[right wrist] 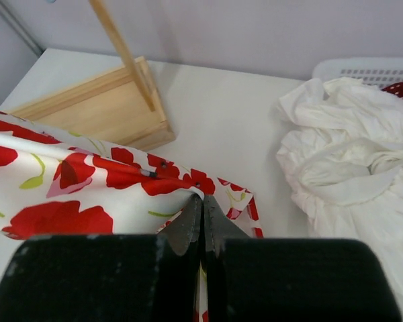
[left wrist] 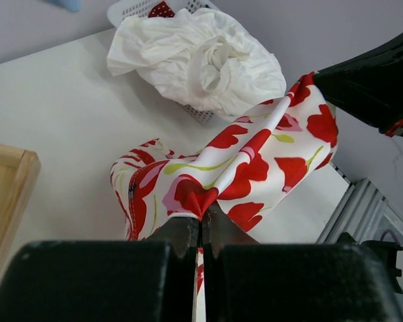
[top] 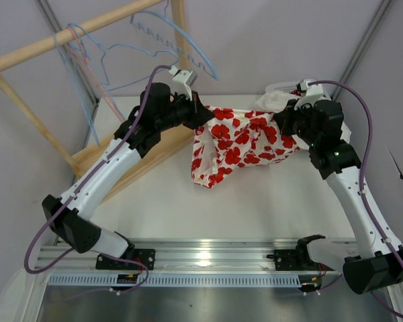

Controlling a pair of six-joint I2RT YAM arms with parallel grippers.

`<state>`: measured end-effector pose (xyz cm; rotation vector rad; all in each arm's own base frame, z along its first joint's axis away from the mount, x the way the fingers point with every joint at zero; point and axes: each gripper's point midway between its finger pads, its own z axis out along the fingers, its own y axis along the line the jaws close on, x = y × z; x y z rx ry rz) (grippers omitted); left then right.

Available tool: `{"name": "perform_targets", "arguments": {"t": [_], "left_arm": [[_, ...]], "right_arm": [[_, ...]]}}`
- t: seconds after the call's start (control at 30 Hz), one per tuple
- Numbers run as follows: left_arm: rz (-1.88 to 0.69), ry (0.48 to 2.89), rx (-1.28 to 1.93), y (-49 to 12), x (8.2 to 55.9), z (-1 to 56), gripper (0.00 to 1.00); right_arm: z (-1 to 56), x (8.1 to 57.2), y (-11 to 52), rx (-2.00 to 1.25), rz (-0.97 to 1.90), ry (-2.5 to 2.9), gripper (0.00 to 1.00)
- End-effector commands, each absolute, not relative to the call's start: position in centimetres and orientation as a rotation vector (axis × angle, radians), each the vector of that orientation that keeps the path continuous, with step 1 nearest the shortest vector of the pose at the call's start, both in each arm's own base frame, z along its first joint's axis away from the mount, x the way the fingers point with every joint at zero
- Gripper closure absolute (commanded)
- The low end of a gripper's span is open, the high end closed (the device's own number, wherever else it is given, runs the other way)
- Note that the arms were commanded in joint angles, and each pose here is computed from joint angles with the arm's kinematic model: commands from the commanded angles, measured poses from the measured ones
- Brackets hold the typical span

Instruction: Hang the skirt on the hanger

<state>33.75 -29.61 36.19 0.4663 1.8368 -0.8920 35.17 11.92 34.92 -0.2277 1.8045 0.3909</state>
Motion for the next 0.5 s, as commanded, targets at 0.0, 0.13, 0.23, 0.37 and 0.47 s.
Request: {"name": "perform_targets", "arguments": {"t": [0.0, 0.13, 0.23, 0.37, 0.47], "left_arm": [[-0.956, 1.654, 0.499, -31.4, 34.6, 42.2, 1.00], [-0.891, 1.548, 0.707, -32.3, 34.9, 44.3, 0.99], [-0.853, 1.594, 0.823, -32.3, 34.3, 42.0, 0.98], [-0.882, 1.747, 0.890, -31.2, 31.7, 34.3, 0.96], [-0.979, 1.793, 0.906, -30.9, 27.6, 30.7, 0.95]], "right_arm": [[40.1, 36.7, 9.3, -0.094, 0.291, 1.581, 1.00], [42.8, 36.7, 11.8, -0.266, 0.366, 1.486, 1.00], [41.7, 35.6, 13.2, -0.405, 0.391, 1.519, 1.00], [34.4, 32.2, 13.3, -0.453, 0.420, 1.698, 0.97], [29.0, 27.8, 13.9, -0.441, 0.535, 1.835, 0.62]]}}
